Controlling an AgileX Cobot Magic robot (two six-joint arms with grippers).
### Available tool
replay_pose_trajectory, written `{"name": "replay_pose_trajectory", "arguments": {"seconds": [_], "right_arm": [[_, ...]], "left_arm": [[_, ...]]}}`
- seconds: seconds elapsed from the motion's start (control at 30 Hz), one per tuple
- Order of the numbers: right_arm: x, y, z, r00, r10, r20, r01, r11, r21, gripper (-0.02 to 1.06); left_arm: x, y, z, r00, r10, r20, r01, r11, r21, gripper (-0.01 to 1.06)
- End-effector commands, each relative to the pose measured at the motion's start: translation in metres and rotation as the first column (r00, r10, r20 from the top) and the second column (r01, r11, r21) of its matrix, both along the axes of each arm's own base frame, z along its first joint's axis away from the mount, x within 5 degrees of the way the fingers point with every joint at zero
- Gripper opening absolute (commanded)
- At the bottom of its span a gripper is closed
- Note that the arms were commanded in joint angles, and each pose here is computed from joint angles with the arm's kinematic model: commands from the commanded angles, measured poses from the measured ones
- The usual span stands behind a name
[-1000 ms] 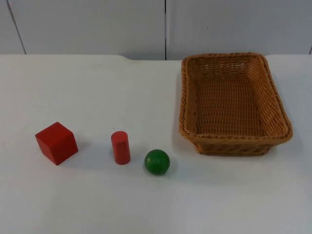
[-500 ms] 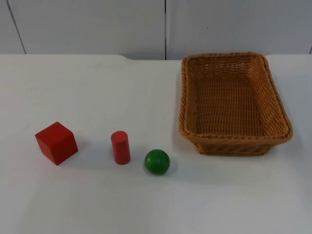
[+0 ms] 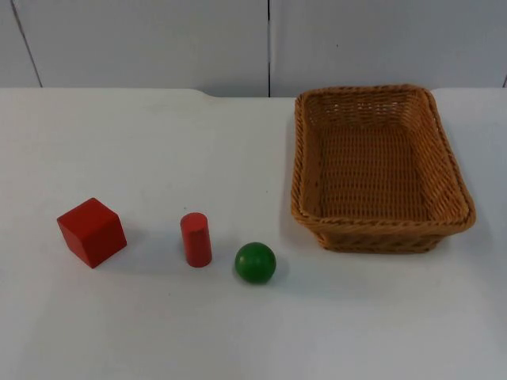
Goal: Pick up the basket with the left hand and place the object to the left of the red cylinder into the basket with the right hand.
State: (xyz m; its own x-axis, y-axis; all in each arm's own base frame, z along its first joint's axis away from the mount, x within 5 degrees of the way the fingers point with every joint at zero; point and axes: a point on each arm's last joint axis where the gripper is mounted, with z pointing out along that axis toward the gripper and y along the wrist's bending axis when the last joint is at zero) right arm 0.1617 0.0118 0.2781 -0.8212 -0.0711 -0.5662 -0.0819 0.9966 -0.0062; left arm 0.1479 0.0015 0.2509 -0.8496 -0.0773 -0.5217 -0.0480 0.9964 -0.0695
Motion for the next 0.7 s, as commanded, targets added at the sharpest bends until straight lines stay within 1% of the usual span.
{"name": "replay_pose_trajectory", "arguments": {"seconds": [0.0,0.23,0.37,0.43,0.5,0.53,0.6,0.67], "right_arm": [[0.000,0.000,0.001,1.000,0.001,0.001,-0.001,1.000,0.002,1.05],[0.000,0.000,0.001,1.000,0.001,0.001,-0.001,1.000,0.002,1.05],[0.000,0.000,0.001,1.000,0.001,0.001,-0.001,1.000,0.002,1.05],[0.000,0.000,0.001,1.000,0.001,0.003,-0.001,1.000,0.002,1.05],[0.000,0.000,0.001,1.000,0.001,0.001,-0.001,1.000,0.002,1.05],[0.000,0.000,0.001,1.000,0.001,0.001,-0.001,1.000,0.002,1.05],[0.000,0.000,0.001,1.000,0.001,-0.003,-0.001,1.000,0.001,1.05],[0.000,0.000,0.001,1.000,0.001,-0.006,-0.001,1.000,0.001,1.05]], "left_arm": [[0.002,0.000,0.002,1.000,0.006,0.012,-0.006,1.000,-0.009,1.05],[0.004,-0.001,0.002,1.000,0.008,0.002,-0.008,1.000,-0.021,1.05],[0.015,-0.001,0.005,1.000,-0.007,-0.012,0.007,1.000,-0.026,1.05],[0.027,-0.004,0.010,1.000,-0.026,-0.011,0.026,0.998,-0.052,1.05],[0.047,-0.010,0.014,0.998,-0.065,-0.012,0.063,0.990,-0.123,1.05],[0.047,-0.010,0.014,0.998,-0.065,-0.012,0.063,0.990,-0.123,1.05],[0.067,-0.016,0.015,0.994,-0.108,-0.014,0.104,0.978,-0.180,1.05],[0.087,-0.026,0.016,0.987,-0.162,-0.010,0.156,0.965,-0.212,1.05]]}}
